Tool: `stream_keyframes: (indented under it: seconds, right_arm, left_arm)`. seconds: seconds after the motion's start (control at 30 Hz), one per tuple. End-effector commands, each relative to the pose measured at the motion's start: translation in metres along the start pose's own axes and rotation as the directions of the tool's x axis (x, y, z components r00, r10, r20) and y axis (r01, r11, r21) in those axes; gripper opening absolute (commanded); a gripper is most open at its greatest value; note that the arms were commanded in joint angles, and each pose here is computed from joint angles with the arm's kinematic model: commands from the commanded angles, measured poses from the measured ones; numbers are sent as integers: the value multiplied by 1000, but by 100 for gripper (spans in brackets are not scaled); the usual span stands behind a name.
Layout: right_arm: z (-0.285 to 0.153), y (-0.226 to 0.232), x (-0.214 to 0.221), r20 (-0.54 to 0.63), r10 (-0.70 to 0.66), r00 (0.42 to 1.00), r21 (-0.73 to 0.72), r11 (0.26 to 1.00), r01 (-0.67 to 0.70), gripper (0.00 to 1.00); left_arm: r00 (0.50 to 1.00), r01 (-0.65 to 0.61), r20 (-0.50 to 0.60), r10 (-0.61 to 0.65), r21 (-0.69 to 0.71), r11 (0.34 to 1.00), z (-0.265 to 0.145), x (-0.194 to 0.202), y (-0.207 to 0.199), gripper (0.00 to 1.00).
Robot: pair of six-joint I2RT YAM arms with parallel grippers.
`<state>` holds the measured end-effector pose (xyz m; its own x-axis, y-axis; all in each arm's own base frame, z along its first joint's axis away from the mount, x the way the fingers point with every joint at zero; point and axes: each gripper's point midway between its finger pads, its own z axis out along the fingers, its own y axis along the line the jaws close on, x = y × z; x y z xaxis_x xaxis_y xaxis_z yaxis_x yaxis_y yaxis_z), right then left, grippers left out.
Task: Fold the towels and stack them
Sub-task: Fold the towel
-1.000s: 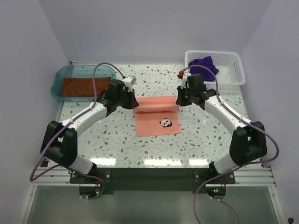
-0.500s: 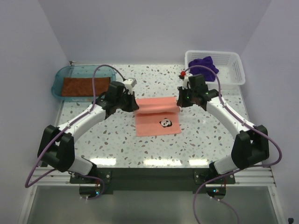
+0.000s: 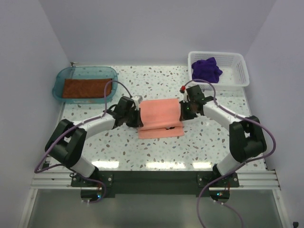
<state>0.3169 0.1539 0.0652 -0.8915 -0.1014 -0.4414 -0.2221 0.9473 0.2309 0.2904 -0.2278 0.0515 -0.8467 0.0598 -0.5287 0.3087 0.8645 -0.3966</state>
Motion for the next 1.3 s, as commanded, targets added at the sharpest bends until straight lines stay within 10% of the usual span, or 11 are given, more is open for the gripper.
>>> stream_keyframes:
  seconds: [0.0, 0.27, 0.8, 1.27]
  right_arm:
    - [2, -41, 1, 5, 10, 1000, 166, 986, -10, 0]
    - [11, -44, 14, -27, 12, 1000, 170, 985, -7, 0]
    - [-12, -10, 20, 27, 3, 1000, 25, 1000, -4, 39]
    - [-38, 2, 27, 152, -29, 988, -7, 1000, 30, 50]
  left_arm:
    - [1000, 17, -22, -21, -175, 984, 0, 18, 41, 0]
    - [999, 20, -38, -27, -179, 984, 3, 30, 46, 0]
    - [999, 26, 37, -24, -73, 997, -18, 21, 7, 60]
    - [987, -9, 159, 7, 13, 1000, -32, -16, -26, 77]
